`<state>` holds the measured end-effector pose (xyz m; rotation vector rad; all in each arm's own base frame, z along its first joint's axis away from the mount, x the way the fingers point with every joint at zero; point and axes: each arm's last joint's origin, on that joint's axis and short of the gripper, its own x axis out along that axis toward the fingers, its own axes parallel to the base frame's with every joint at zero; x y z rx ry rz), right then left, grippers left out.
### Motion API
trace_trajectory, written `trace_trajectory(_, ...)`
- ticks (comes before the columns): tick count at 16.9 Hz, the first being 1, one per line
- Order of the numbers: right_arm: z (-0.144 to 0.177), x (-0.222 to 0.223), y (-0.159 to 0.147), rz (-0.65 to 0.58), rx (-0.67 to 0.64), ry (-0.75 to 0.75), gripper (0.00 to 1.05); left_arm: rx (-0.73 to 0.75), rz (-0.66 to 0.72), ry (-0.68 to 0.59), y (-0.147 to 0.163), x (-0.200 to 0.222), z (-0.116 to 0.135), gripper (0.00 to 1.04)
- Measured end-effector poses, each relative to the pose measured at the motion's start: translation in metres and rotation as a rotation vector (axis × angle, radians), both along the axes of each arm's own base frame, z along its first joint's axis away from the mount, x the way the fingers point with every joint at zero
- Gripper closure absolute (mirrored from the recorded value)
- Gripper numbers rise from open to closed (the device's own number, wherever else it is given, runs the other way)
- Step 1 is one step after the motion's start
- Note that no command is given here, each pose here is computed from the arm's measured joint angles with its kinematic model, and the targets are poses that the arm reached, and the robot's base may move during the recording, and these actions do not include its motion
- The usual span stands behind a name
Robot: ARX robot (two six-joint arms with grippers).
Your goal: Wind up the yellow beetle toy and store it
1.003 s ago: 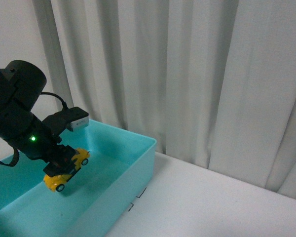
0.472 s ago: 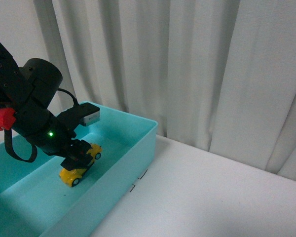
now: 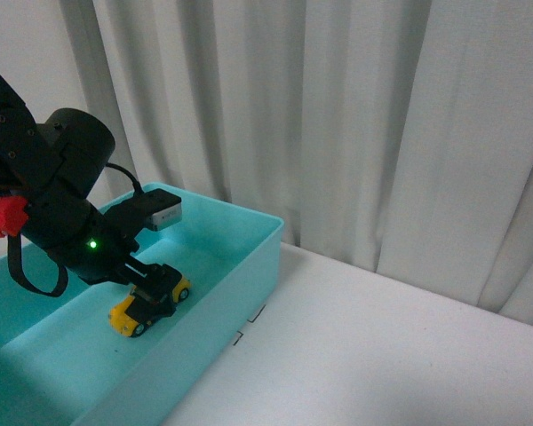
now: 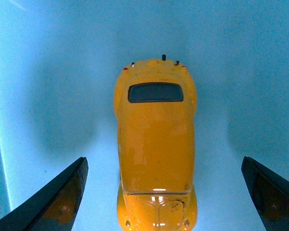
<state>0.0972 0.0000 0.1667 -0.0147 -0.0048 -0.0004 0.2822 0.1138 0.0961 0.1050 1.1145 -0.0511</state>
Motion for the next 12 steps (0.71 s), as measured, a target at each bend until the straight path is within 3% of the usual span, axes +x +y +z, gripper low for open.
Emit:
trace_trajectory(4, 0.0, 0.0, 0.0, 0.0, 0.0, 0.0, 0.06, -0.015, -0.019, -0.117, -0.001, -0.006, 0.039, 0.07)
trace_trajectory(8, 0.0, 0.0, 0.0, 0.0, 0.0, 0.0, 0.06, -0.034, -0.055, -0.389, -0.006, -0.032, 0.117, 0.07)
trace_trajectory(12, 0.0, 0.0, 0.0, 0.0, 0.0, 0.0, 0.06, -0.081, -0.088, -0.662, -0.024, -0.098, 0.179, 0.07)
